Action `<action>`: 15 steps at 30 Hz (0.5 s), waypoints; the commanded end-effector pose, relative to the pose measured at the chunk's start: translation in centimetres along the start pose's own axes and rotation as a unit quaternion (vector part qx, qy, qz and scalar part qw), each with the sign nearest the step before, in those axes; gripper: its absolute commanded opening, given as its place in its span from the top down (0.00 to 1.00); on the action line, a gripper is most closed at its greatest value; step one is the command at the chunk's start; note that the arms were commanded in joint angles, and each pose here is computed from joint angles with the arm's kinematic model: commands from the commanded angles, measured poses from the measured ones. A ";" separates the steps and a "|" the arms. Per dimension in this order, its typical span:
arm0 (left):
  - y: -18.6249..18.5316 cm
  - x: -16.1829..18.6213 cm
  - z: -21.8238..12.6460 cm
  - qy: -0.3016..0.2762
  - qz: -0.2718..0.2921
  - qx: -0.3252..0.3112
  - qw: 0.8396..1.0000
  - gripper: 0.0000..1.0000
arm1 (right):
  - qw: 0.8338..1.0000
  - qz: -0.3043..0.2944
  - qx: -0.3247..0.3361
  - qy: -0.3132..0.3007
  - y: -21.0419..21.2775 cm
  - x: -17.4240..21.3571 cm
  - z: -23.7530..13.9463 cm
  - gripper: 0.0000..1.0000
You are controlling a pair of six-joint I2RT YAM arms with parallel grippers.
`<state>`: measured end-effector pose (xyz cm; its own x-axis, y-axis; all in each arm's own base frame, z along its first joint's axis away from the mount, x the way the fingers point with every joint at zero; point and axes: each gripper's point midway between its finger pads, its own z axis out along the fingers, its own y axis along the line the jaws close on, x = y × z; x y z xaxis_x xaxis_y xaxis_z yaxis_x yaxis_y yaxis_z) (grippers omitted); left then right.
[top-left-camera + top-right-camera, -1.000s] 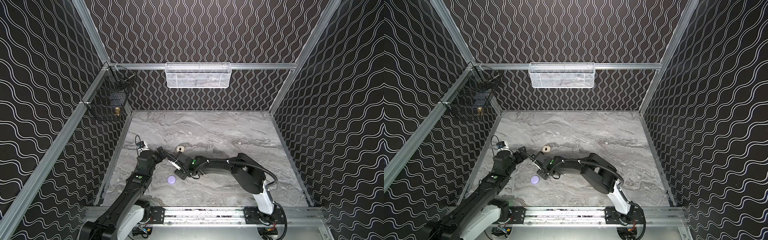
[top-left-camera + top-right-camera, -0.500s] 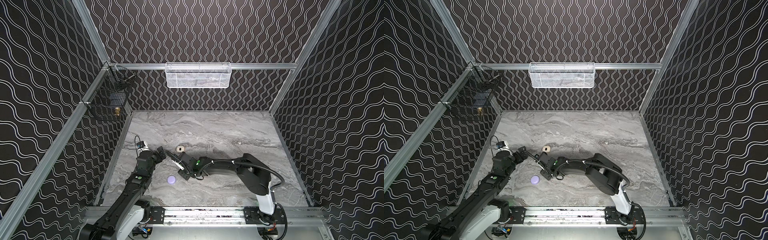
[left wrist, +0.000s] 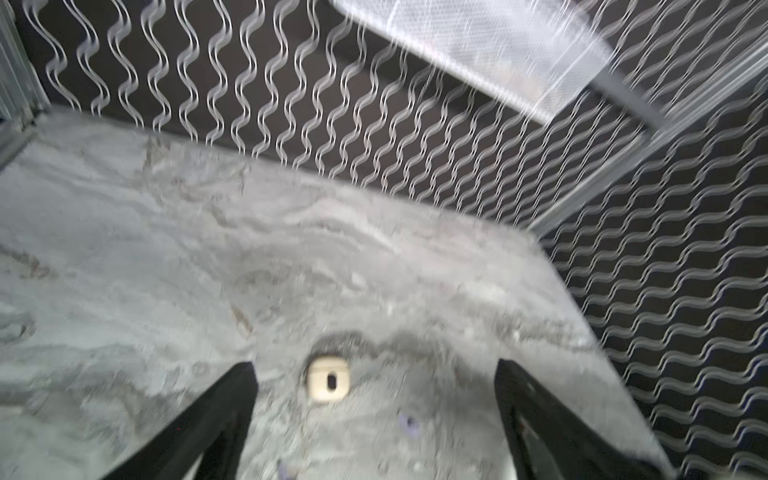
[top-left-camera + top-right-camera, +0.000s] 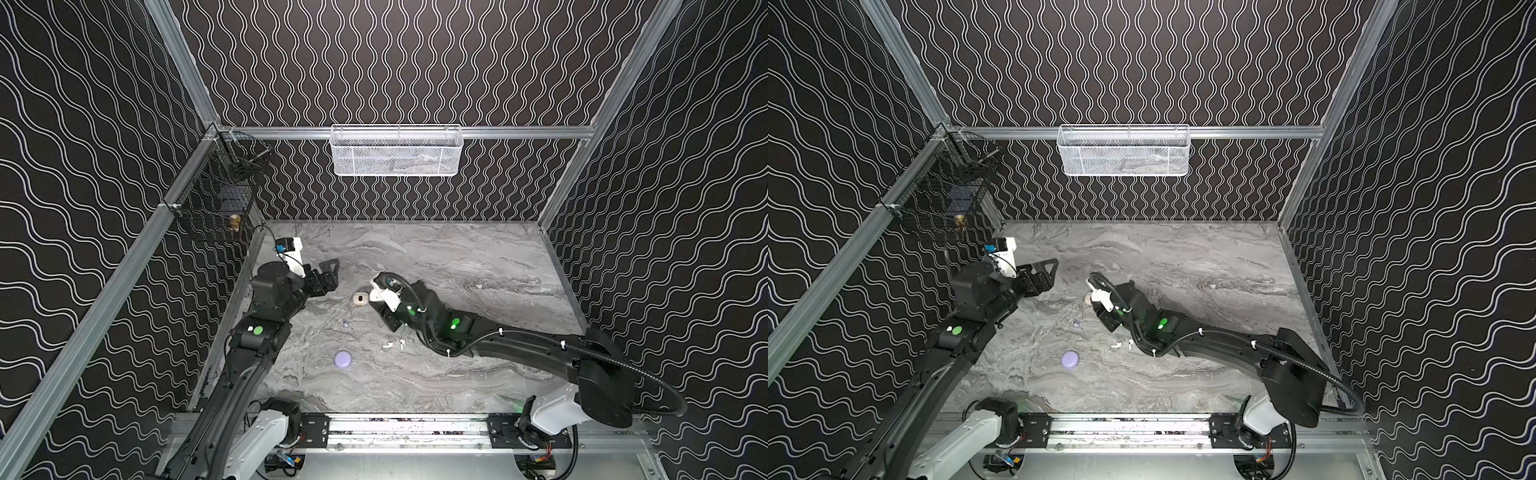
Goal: Insert the wireless bluetooth earbuds into the charging case
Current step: 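Lift the white round case off the table with the right gripper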
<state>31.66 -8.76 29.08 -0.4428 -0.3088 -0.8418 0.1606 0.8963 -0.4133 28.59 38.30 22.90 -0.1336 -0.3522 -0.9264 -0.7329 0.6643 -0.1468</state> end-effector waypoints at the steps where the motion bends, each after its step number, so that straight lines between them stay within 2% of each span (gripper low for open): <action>1: -1.7 -0.1 -1.1 0.022 0.026 0.036 0.999 0.10 | 0.995 -0.026 0.045 -0.082 -3.4 -4.7 -0.4 0.82; 3: -3.4 -0.8 -2.0 0.025 0.025 0.070 0.997 0.09 | 0.994 -0.026 0.051 -0.088 -4.8 -6.5 -1.0 0.84; 6: -5.1 -1.0 -3.4 0.063 0.028 0.099 0.993 0.18 | 0.990 -0.042 0.053 -0.120 -5.2 -8.6 -3.4 0.84; 8: -6.6 0.2 -3.8 0.077 0.012 0.153 0.985 0.20 | 0.986 -0.053 0.009 -0.157 -3.7 -9.2 -5.5 0.80; 10: -8.0 1.4 -5.0 0.077 0.002 0.211 0.974 0.24 | 0.975 -0.081 -0.043 -0.202 -1.4 -7.9 -7.6 0.78; 12: -8.4 2.1 -6.4 0.066 0.006 0.229 0.971 0.21 | 0.960 -0.094 -0.064 -0.255 -0.2 -7.9 -9.6 0.77; 14: -8.7 2.2 -7.7 0.059 0.016 0.240 0.969 0.15 | 0.956 -0.100 -0.071 -0.265 0.2 -7.7 -10.2 0.78; 15: -9.2 2.3 -8.1 0.069 0.018 0.249 0.966 0.17 | 0.957 -0.102 -0.070 -0.262 0.1 -7.8 -10.2 0.79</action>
<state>23.76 -13.83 32.26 -0.5368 -0.2267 -0.8127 0.4808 0.7094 -0.5154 24.44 34.09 29.15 0.1942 -0.1941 -0.9616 -0.7953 0.5427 -0.2702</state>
